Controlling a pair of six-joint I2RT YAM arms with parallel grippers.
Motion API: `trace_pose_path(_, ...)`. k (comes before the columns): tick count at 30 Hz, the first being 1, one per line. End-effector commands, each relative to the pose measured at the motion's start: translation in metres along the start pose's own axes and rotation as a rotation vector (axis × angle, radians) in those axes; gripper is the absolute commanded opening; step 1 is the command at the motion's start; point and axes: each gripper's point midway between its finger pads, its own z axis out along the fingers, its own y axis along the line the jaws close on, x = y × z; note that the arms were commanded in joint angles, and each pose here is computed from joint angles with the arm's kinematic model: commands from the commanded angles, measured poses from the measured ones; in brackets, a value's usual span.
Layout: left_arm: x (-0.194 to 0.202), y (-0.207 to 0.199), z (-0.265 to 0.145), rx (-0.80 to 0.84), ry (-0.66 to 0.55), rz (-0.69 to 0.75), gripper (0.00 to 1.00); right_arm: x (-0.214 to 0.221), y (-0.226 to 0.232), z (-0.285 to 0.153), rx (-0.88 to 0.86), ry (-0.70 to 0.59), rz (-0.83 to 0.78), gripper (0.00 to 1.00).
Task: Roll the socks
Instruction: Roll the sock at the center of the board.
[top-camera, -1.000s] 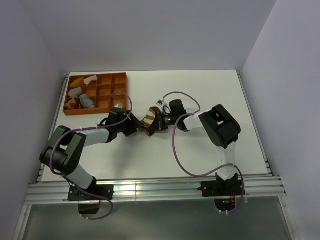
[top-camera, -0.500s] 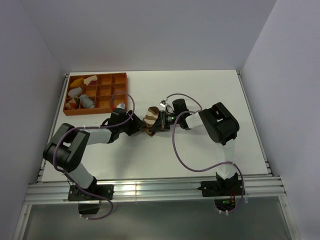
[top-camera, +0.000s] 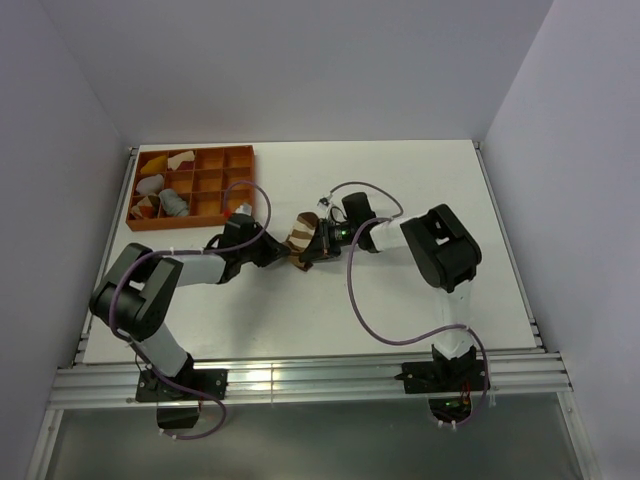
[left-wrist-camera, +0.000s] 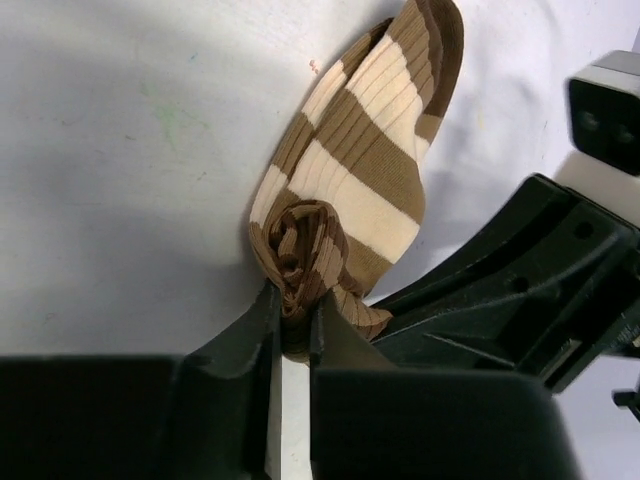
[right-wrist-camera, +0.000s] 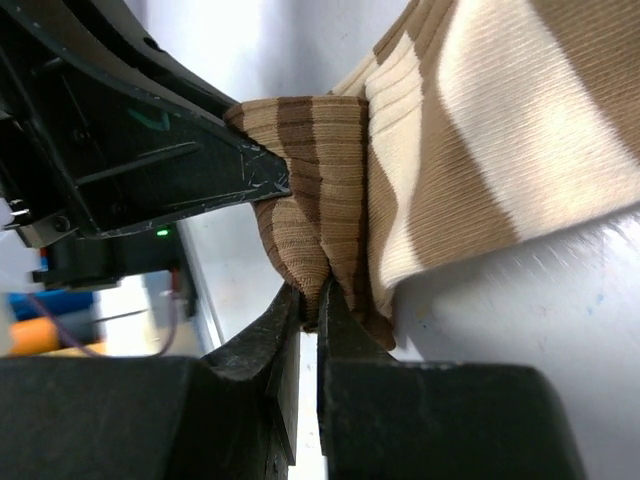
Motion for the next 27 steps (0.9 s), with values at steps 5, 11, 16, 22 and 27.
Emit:
trace_pose_path(5, -0.003, 0.03, 0.002, -0.188, 0.024, 0.089, 0.0, -0.019, 0.007, -0.027, 0.254, -0.112, -0.293, 0.34)
trace_pose_path(11, -0.007, 0.029, 0.001, -0.269, 0.094, 0.179, 0.0, -0.039, 0.041, -0.048, 0.429, -0.279, -0.63, 0.61)
trace_pose_path(16, -0.004, 0.025, 0.004, -0.272, 0.149, 0.199, 0.0, -0.034, 0.055, -0.041, 0.555, -0.328, -0.877, 0.65)
trace_pose_path(22, 0.003, 0.024, 0.003, -0.27, 0.202, 0.212, 0.0, -0.024, 0.059, -0.022, 0.648, -0.353, -1.035, 0.65)
trace_pose_path(27, 0.003, 0.02, 0.0, -0.268, 0.223, 0.234, 0.0, -0.017, 0.048, -0.007, 0.738, -0.344, -1.113, 0.65)
